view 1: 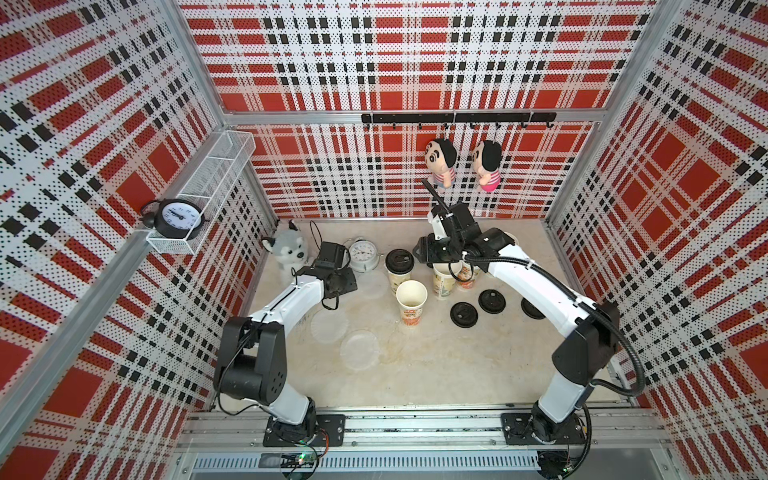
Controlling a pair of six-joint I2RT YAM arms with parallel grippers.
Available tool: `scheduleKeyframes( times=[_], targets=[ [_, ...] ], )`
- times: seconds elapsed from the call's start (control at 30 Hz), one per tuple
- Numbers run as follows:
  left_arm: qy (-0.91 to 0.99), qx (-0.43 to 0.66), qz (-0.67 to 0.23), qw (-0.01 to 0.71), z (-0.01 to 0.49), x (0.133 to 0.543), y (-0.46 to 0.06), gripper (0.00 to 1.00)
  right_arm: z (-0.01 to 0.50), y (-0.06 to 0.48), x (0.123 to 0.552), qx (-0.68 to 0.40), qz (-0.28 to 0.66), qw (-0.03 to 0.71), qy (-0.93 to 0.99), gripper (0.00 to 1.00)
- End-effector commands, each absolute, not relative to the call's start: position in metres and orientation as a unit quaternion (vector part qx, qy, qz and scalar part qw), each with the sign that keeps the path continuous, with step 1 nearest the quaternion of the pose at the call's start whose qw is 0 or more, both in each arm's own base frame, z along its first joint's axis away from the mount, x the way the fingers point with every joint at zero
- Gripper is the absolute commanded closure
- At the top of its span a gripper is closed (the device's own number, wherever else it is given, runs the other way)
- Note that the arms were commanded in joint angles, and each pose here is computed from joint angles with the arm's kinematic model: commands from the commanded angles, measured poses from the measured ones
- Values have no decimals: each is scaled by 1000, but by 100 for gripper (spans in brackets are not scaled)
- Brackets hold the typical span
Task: Put the leak-proof paper on the milk tea cups
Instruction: Secure the cup lid on the cup, then pick up the leak-proof paper from the center of the board.
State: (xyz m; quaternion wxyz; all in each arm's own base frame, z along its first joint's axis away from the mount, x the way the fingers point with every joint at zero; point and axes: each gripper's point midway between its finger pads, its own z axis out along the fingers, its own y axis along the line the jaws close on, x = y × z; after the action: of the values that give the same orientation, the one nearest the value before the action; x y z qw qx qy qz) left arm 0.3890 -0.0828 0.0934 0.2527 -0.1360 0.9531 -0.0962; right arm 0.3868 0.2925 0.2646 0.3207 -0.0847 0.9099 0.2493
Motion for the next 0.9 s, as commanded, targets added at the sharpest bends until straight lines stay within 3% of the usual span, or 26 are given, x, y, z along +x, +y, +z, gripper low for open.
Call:
scheduleKeyframes(
  times=[0.0,0.2,0.53,0.87],
  targets=[
    [952,-140,-112,250,81,397,-95,54,262,277,384,-73,240,333,909,42],
    [947,-181,-57,259,67,408,-70,57,248,264,377,-64,240,323,913,42],
    [952,-154,-126,235,56,405,-131,56,234,262,379,-60,245,314,915,42],
    [948,-208,-113,213,36,397,-126,56,224,258,377,-60,254,306,915,42]
  ],
)
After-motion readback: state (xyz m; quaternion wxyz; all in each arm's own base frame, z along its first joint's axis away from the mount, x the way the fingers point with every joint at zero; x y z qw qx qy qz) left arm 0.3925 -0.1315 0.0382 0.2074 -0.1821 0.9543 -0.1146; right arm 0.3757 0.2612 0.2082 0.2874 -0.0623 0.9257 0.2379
